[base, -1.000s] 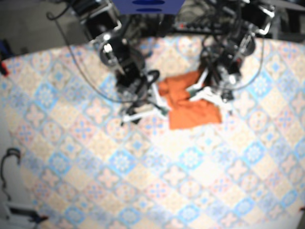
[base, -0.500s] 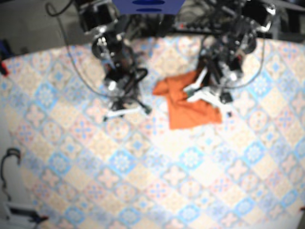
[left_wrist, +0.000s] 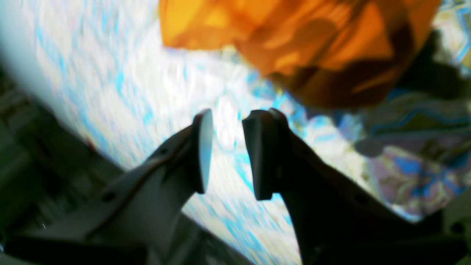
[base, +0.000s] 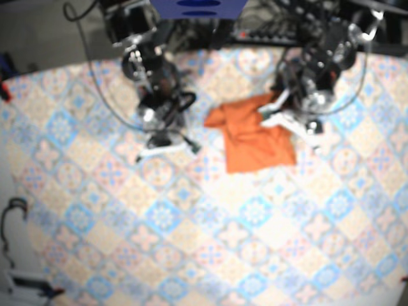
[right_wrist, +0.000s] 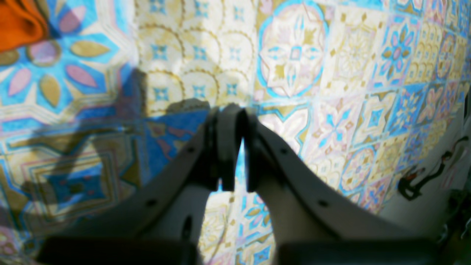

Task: Fold the T-shirt properly
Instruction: 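Press the folded orange shirt flat with the left gripper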

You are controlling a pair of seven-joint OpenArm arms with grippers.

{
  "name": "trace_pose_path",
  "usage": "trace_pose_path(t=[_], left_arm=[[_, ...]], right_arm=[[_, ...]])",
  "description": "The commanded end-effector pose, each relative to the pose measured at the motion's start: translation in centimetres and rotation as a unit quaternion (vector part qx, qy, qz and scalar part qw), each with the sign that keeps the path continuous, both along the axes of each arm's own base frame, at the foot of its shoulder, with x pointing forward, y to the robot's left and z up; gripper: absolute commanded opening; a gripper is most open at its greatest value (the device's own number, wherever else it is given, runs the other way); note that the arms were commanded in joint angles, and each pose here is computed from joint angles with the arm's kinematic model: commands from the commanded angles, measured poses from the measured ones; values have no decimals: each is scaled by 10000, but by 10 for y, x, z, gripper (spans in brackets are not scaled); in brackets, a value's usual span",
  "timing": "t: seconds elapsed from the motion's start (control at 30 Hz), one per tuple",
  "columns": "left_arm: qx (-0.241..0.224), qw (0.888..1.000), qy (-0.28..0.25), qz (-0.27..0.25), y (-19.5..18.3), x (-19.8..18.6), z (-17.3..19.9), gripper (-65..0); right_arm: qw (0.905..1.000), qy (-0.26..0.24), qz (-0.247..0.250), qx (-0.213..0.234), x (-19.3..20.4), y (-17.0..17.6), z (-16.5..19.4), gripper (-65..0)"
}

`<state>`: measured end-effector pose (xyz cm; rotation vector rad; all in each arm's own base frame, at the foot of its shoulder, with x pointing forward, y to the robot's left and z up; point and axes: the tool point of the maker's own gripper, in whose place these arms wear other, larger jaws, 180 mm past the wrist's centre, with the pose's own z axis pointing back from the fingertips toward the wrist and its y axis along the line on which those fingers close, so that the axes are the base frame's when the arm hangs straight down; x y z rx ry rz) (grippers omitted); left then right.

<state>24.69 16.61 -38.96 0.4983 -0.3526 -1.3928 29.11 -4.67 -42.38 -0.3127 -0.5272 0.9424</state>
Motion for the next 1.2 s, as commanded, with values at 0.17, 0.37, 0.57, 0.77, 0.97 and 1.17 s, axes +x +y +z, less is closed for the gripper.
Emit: trace_pose_path(t=[0.17, 0.37, 0.57, 0.77, 0.97, 1.17], left_arm=[[256, 9964, -136, -795, -24, 17, 5, -596], [358, 9934, -184, -1071, -35, 24, 6, -650], [465, 9926, -141, -1110, -31, 29, 3, -650], [562, 9931, 11, -1030, -22, 28, -8, -650], [548, 9931, 65, -1032, -23, 25, -11, -650], [350, 9944, 333, -945, -24, 18, -21, -650]], right_arm=[[9998, -201, 3, 78, 10, 4, 11, -608], [9998, -186, 3, 78, 9, 4, 10, -608], [9999, -132, 2, 78, 4, 4, 7, -608], [9999, -124, 2, 78, 4, 4, 7, -608], [9999, -124, 2, 78, 4, 4, 7, -608], [9999, -125, 10, 79, 4, 5, 7, -608]])
